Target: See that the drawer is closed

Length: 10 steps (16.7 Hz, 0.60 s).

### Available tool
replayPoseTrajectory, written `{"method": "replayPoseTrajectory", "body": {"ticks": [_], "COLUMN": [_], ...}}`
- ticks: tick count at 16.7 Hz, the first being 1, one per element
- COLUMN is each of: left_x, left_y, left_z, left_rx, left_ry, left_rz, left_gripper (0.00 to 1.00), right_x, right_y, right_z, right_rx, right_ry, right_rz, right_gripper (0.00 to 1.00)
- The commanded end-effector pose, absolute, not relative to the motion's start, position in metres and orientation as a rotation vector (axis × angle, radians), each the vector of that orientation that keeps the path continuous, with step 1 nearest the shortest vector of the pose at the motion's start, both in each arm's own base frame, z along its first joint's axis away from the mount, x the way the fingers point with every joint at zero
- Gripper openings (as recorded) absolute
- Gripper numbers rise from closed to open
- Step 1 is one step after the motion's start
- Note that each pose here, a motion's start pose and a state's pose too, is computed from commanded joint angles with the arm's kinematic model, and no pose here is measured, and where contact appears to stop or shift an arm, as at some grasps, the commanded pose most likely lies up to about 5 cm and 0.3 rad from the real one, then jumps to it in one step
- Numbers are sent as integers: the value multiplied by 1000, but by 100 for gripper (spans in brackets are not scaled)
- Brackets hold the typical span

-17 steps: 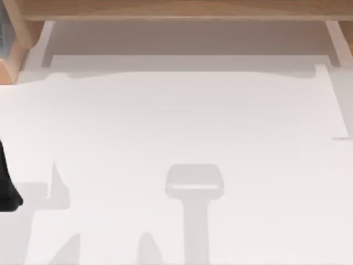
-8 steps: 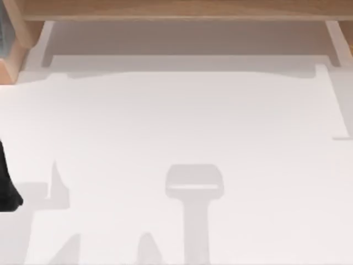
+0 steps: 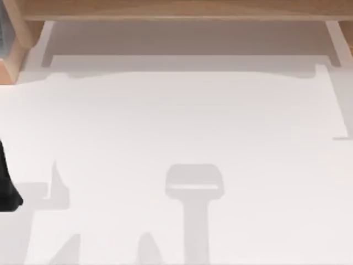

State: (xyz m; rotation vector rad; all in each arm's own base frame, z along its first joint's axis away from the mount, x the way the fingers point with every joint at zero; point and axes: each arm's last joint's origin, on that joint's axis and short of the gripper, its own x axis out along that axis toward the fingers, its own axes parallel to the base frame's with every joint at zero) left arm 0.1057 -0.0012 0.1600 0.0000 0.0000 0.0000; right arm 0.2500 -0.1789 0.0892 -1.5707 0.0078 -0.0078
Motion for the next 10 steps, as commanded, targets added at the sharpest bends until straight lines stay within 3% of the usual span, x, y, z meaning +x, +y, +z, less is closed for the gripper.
{"method": "replayPoseTrajectory", "body": {"ticks": [10], "left_x": [106], "left_y": [-1], "left_z": [160], "left_rx": [0], "left_ry": [0], "left_rz": [0], "left_gripper": [100], "right_x": [259], "right_y": [-181], "right_z": [89], "right_rx": [-1570], "right_ry": [13], "right_rz": [-12], "right_gripper": [0]}}
